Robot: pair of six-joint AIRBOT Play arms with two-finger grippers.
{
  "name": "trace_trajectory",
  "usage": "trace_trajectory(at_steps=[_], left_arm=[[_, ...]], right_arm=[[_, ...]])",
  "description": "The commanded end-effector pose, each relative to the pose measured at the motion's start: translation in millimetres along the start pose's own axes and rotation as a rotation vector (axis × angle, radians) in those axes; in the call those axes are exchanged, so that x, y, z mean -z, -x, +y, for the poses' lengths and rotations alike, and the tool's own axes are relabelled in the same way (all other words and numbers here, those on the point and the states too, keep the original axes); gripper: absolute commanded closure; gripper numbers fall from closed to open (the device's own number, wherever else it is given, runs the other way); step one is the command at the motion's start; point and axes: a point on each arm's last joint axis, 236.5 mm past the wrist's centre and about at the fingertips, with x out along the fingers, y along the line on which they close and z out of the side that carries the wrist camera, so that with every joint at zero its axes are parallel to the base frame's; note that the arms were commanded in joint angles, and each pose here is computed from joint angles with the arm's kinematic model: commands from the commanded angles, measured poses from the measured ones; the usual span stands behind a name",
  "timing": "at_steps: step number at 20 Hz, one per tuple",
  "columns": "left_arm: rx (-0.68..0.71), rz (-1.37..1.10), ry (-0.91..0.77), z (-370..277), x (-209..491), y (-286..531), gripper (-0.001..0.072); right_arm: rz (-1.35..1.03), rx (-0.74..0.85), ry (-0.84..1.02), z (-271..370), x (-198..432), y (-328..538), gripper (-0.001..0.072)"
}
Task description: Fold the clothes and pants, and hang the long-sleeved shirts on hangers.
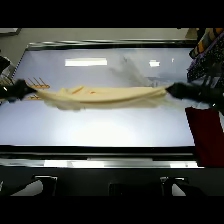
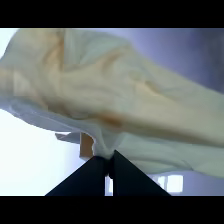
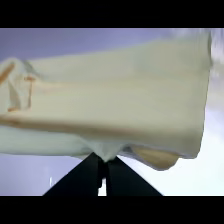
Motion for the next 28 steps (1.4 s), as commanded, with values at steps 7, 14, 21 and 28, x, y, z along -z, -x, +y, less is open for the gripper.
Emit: trace_trajectory(at_steps=[7,14,21,28], left_arm=[[0.052,-0.702,-0.311,-201.0,-67.2,289.4,0.0691],[-0.145,-0.928,-0.26,-189.4,-7.6,388.1,0.0691],[-0.231,-0.4,-0.256,-99.8,-11.4,223.1,0.0691],[-0.213,0.053,-0.231,13.5,-4.5,-74.0,0.0691]], right_arm=[[-0.614,-0.023,0.427,201.5,-137.8,264.8,0.0684],[-0.826,0.169,0.371,204.5,-112.1,369.0,0.0684],[-0.256,0.243,0.115,97.8,-91.3,209.1,0.0684],[0.212,0.311,-0.098,-69.9,-34.6,-16.6,0.0684]])
